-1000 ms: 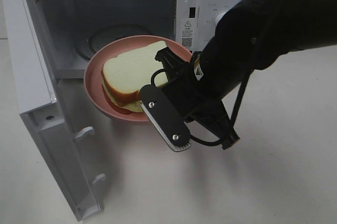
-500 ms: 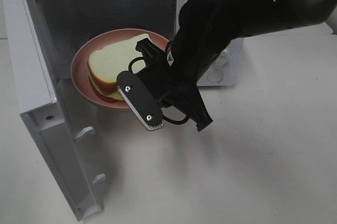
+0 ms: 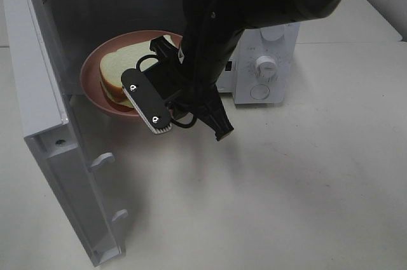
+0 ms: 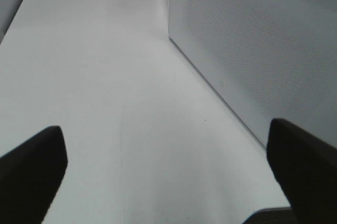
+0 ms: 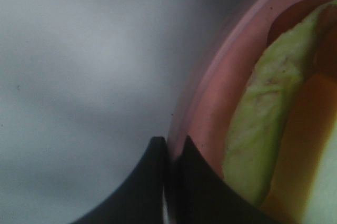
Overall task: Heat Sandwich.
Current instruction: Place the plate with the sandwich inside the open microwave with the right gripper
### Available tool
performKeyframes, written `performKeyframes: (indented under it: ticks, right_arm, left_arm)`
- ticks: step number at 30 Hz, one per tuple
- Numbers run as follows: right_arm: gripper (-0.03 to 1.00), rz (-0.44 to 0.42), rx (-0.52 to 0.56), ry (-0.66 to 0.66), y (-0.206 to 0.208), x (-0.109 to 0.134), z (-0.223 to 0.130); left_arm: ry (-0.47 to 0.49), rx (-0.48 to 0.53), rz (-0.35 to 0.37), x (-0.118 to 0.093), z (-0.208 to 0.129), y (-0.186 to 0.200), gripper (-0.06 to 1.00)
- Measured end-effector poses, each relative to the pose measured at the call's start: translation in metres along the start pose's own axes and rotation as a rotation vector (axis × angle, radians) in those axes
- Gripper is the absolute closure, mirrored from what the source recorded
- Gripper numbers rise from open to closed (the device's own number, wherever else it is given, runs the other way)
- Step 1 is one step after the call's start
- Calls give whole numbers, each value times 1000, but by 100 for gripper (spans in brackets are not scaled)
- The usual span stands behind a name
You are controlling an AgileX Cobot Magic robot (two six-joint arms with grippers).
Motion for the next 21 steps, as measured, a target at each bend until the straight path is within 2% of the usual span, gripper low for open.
performKeyframes:
  ticks: [9, 13, 21]
  right_arm:
    - [93, 3, 23, -88, -10, -28, -3]
    - [93, -28, 36, -152, -16, -44, -4]
    - [93, -52, 43, -172, -20, -59, -5]
  left_arm:
    - [0, 0, 0, 0, 0, 0, -3]
    - [0, 0, 0, 0, 0, 0, -3]
    - [0, 0, 0, 0, 0, 0, -3]
Point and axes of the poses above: a point on each arm's last joint axis where the gripper is mounted, y pointing back along that axis away from the gripper, x along the wrist's bending axis when the last joint is at zero, z = x × y, the point moved 5 cm from there along -y, pointing out along that axis toward the gripper, and after that the axes turned 6 degrees about y, right-handed, at the moved point
